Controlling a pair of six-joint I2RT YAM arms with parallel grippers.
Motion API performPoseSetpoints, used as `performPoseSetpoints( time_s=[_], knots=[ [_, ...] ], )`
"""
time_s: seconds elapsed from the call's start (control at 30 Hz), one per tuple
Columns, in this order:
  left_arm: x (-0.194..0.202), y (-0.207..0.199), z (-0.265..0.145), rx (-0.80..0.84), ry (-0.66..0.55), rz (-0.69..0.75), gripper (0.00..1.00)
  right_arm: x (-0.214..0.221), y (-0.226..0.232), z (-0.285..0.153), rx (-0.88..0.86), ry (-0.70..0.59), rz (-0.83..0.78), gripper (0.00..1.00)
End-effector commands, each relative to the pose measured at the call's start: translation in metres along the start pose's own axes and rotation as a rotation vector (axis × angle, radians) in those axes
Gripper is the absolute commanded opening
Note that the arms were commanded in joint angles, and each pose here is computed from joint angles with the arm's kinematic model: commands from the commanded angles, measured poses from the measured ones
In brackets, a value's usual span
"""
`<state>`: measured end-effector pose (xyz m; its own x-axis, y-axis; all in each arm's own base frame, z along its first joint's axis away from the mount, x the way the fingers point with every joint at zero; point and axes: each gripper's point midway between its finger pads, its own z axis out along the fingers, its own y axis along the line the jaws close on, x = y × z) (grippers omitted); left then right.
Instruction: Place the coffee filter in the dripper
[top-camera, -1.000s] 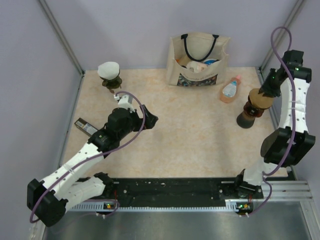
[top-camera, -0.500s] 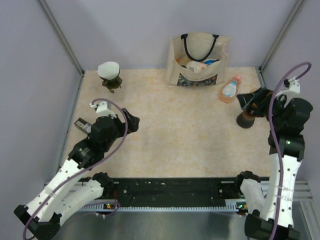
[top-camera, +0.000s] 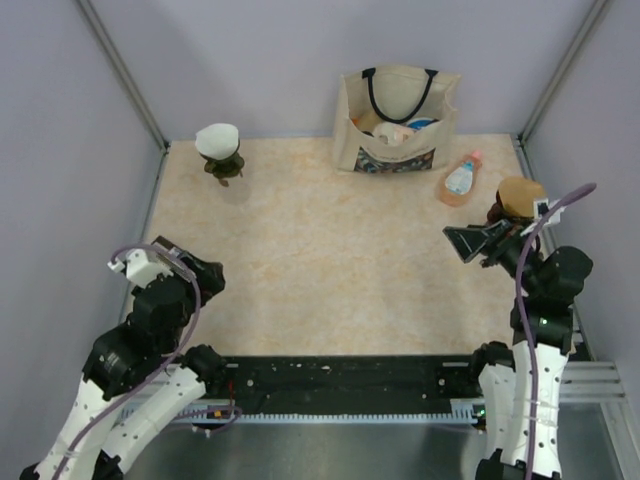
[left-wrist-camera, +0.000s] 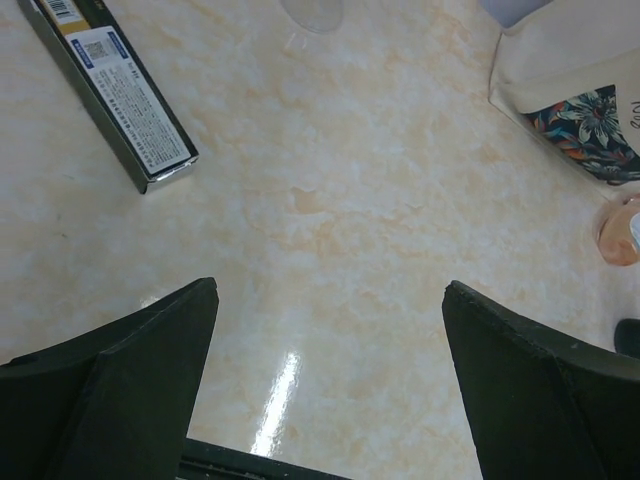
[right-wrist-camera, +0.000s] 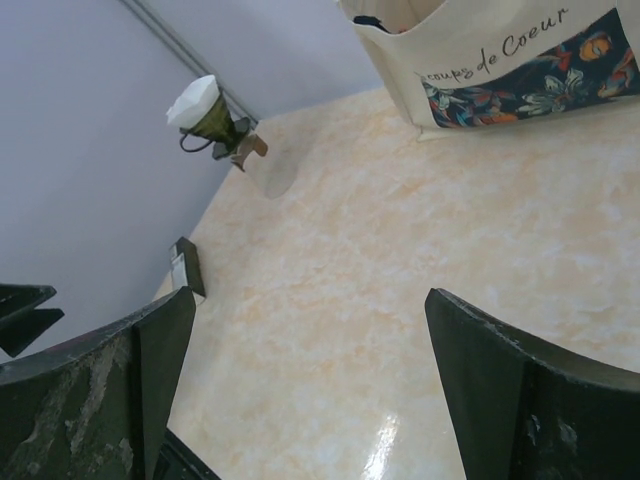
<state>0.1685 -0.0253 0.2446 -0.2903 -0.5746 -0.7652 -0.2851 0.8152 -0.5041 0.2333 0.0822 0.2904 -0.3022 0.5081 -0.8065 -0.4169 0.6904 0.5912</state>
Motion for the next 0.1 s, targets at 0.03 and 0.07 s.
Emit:
performPoseSetpoints(
  time_s=[0.03, 0.07],
  knots=[
    [0.0008, 0.0122, -0.0027, -0.041, -0.007, -0.018, 0.99, -0.0117, 0.0097, 0.0012, -0.056, -0.048, -0.075, 0.99],
    [0.0014, 0.0127, -0.0024, -0.046, -0.003, -0.013, 0.99, -0.0122, 0.0106, 0.0010, -0.057, -0.048, -0.078, 0.99]
  ],
)
